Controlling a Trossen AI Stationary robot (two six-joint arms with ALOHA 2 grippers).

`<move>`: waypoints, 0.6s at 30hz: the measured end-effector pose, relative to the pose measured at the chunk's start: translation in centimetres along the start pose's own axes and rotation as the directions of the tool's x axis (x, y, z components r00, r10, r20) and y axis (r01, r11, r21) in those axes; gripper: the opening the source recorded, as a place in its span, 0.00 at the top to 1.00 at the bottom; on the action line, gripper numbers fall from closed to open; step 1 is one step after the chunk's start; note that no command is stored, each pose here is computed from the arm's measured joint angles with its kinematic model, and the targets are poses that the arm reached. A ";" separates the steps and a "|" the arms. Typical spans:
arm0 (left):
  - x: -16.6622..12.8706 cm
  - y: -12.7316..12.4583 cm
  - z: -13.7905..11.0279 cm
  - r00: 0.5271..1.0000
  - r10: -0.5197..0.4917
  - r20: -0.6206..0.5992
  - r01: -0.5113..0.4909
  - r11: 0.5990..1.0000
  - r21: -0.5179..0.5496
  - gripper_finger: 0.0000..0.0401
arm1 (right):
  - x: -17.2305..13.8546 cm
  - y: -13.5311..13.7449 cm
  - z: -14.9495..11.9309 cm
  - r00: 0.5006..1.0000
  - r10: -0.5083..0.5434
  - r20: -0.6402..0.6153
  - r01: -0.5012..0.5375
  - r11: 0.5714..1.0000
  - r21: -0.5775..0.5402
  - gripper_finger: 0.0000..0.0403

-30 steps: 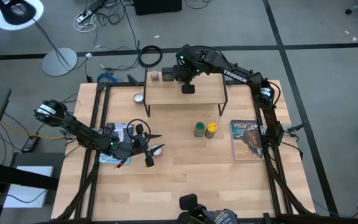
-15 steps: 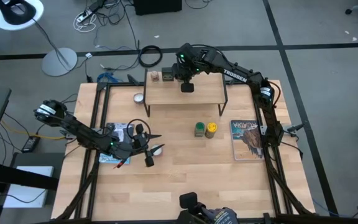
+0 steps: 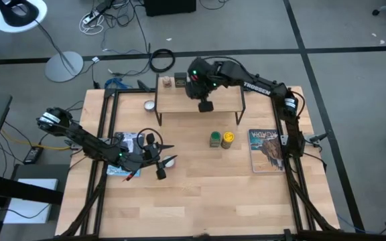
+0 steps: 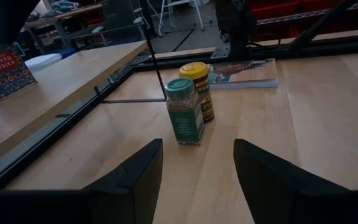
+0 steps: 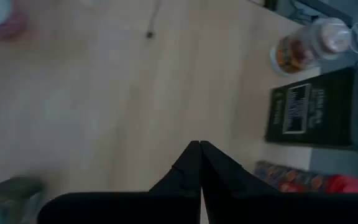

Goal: Shelf spices
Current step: Put the green seasoning bottle on the shelf

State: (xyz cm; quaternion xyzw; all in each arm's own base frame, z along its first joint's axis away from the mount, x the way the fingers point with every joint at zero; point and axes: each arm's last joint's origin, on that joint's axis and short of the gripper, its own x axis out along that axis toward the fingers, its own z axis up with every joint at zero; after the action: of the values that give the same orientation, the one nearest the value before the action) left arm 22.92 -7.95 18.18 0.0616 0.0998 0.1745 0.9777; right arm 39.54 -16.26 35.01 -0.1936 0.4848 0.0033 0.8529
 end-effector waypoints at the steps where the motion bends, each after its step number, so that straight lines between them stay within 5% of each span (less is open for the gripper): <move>1: 0.0 0.0 0.0 1.000 0.000 -0.002 0.000 1.000 0.001 0.50 | -0.6 0.8 0.4 1.000 0.005 -0.007 -0.005 1.000 -0.006 1.00; 10: 0.0 0.0 -0.1 1.000 0.000 -0.006 0.000 1.000 0.007 0.50 | -7.6 6.8 3.1 0.996 0.041 0.081 -0.043 0.999 0.025 1.00; 18: 0.0 -0.1 0.3 1.000 -0.009 0.028 0.010 1.000 -0.022 0.50 | -7.5 8.0 1.7 0.991 0.078 -0.110 -0.049 0.968 0.247 0.86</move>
State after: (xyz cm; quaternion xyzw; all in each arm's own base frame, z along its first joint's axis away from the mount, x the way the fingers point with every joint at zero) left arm 22.98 -8.05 18.50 0.0529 0.0844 0.1700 0.9804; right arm 35.44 -6.89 39.42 -0.0718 0.5375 -0.0403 0.8392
